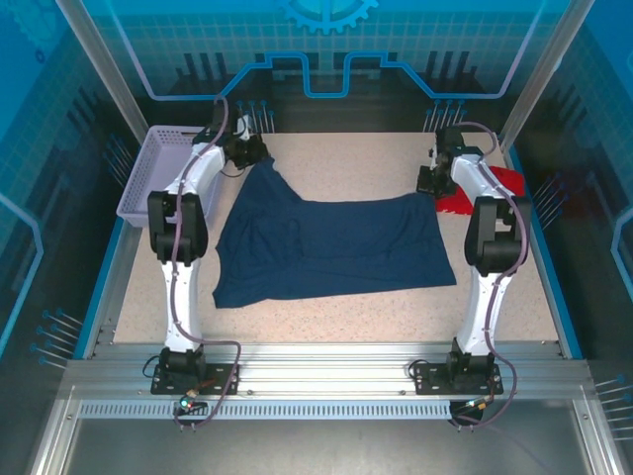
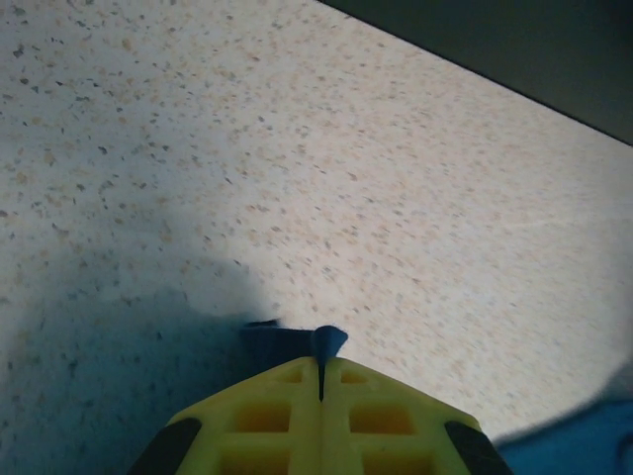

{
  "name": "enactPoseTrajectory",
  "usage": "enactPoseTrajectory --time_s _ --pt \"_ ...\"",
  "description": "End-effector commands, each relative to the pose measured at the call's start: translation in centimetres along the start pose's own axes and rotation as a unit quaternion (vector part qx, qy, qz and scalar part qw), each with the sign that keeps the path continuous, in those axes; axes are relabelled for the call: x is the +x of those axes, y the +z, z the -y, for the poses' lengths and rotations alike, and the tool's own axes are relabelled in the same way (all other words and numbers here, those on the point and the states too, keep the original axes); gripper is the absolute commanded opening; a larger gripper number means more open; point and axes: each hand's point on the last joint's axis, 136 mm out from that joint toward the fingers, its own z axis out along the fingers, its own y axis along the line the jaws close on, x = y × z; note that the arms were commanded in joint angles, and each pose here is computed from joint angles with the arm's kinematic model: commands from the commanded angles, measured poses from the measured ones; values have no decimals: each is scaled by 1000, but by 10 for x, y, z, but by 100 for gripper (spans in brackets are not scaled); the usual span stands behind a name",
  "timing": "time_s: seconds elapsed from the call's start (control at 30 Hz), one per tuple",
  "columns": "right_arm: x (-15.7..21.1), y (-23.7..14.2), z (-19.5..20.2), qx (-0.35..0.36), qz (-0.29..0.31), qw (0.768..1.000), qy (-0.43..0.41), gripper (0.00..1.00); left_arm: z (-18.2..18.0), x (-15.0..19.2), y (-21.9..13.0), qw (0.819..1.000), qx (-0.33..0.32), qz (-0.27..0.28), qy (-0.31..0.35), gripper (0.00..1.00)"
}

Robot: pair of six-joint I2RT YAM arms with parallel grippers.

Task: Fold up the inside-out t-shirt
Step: Fold the T-shirt at the center of the table.

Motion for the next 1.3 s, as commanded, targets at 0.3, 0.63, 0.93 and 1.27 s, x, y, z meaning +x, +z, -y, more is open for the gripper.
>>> enactPoseTrajectory --time_s 0.3,0.63,0.93,1.27 --pt "12 -35 16 -9 35 999 -1 0 40 23 -94 995 72 64 1 0" --pt "57 -29 39 17 -4 999 39 0 31 92 -125 992 97 69 -31 0" --pt "93 -23 44 21 -38 998 55 0 6 153 -138 996 69 49 -42 0" --pt "101 -32 45 23 -41 997 58 0 -6 184 -142 997 57 45 -37 0"
